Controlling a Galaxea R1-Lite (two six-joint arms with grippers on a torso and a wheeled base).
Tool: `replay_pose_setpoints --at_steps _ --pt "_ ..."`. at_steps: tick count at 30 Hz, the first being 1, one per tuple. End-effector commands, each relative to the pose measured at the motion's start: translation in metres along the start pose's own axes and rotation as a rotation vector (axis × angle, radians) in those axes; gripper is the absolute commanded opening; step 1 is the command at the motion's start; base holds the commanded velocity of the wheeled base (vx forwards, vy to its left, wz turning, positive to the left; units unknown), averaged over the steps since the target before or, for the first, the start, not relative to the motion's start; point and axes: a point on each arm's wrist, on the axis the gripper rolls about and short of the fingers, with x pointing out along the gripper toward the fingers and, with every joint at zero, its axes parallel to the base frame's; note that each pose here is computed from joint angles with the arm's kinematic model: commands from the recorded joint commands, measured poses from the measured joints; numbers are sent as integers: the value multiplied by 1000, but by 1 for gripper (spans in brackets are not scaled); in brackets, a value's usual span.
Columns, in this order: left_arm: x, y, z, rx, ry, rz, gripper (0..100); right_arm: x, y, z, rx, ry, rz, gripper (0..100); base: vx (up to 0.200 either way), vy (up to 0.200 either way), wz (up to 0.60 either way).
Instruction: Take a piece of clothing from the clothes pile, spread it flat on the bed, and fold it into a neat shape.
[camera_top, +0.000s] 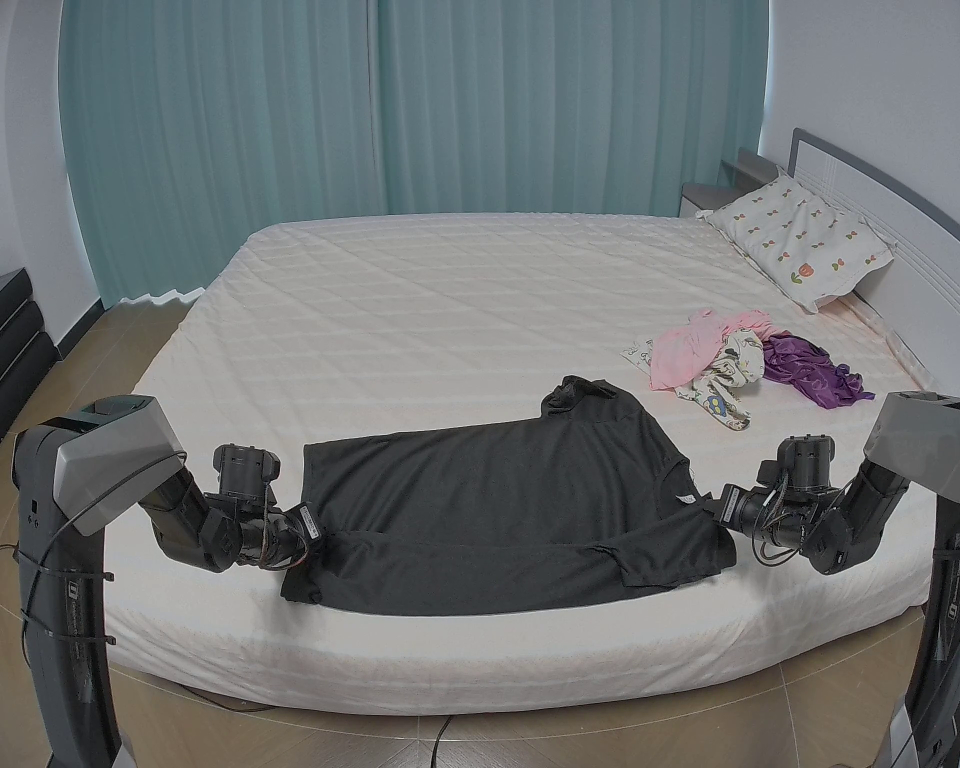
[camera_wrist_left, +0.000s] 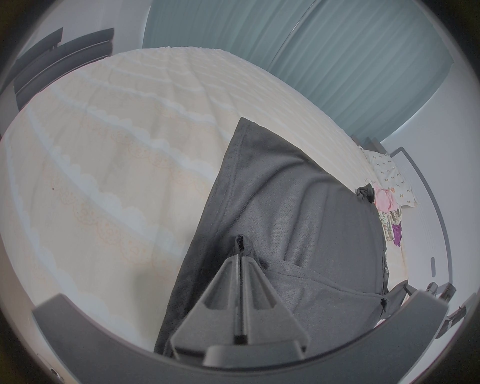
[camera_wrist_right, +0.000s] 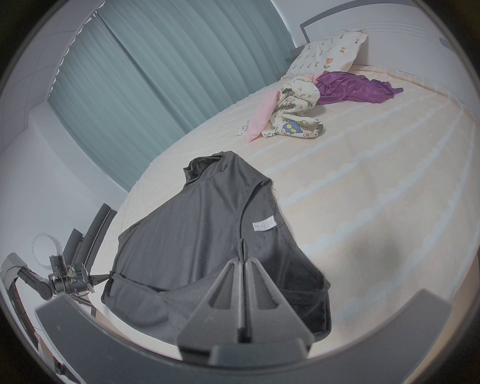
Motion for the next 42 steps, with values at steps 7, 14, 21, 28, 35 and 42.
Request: replay_pose_setpoints --at_steps 7,14,21,28,35,42 --pt "1 0 2 -23 -6 -2 0 22 -8 -5 8 -8 -30 0 0 0 0" --pt "-1 1 4 -40 -13 -1 0 27 -9 -3 17 -32 -21 0 0 0 0" --pt "-17 1 19 -86 -53 -6 0 34 -10 -5 52 -89 -13 0 0 0 0" --pt "-24 1 26 -94 -69 8 0 30 -8 -4 45 -121 1 0 0 0 0" --pt "-38 2 33 -110 -51 36 0 27 -11 -11 43 -86 -18 0 0 0 0" --pt "-35 7 36 -123 -18 67 0 20 -11 -17 43 -60 -20 0 0 0 0"
